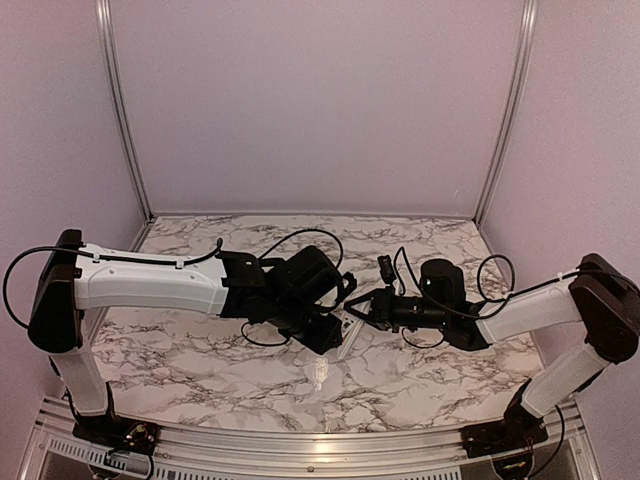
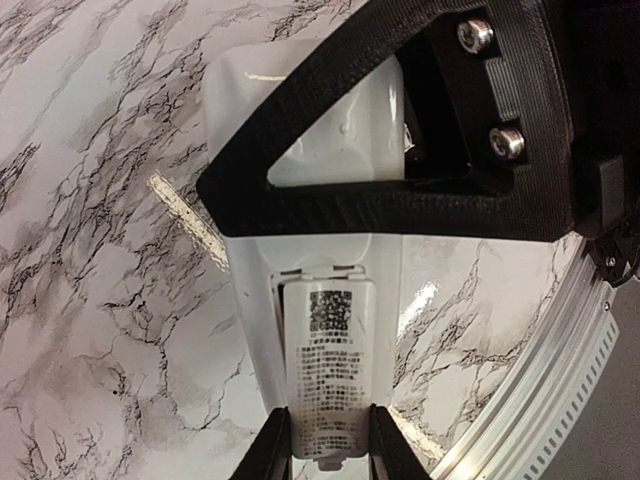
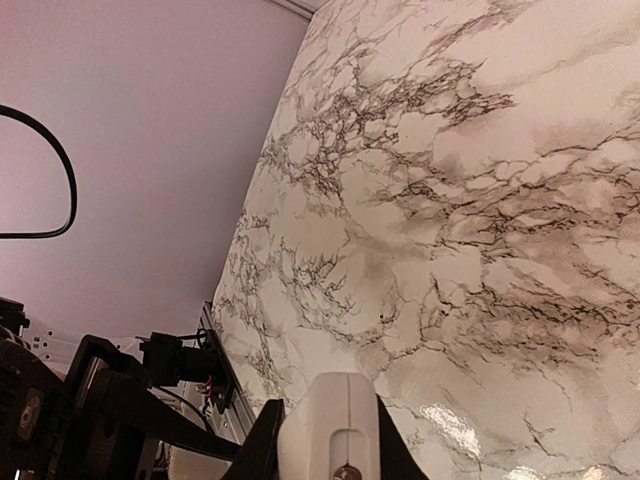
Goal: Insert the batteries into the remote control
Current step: Load the battery cover onto the remote control without the battery cover.
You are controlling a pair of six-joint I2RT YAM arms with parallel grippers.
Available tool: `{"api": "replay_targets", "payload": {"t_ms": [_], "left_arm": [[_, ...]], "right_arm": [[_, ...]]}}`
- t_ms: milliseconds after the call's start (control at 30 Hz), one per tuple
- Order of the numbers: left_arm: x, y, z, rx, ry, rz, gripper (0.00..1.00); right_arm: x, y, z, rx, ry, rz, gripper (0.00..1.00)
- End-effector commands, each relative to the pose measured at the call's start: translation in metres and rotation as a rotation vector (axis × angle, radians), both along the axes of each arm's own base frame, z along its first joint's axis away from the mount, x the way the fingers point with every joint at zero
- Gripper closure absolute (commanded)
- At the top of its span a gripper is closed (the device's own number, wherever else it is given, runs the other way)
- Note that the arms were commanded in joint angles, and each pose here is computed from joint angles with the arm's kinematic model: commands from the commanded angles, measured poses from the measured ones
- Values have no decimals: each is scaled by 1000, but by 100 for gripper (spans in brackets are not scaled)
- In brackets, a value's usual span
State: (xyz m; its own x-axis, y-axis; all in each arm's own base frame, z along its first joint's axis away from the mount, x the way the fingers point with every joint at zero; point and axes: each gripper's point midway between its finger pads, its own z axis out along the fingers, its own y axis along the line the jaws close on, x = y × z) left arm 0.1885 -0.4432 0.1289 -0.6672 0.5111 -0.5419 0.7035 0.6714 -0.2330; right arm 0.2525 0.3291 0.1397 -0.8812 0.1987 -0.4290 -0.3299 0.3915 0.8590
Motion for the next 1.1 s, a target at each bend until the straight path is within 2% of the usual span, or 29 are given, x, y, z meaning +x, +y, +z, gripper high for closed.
{"api": "replay_targets", "payload": {"t_ms": [0,200,733,1067], "left_arm": [[2,7,-16,45,20,34,93],[19,16,-17,47,20,116,93],[25,9,-19,57,8,113,93],[24,12,-31,82,19,111,86]], "right_arm": [[-1,7,35,85,-76,20,100],[-4,6,36,87,-69,19,100],[-14,24,28,108,-35,62,100],[-13,21,49,189,-31,64,100]]}}
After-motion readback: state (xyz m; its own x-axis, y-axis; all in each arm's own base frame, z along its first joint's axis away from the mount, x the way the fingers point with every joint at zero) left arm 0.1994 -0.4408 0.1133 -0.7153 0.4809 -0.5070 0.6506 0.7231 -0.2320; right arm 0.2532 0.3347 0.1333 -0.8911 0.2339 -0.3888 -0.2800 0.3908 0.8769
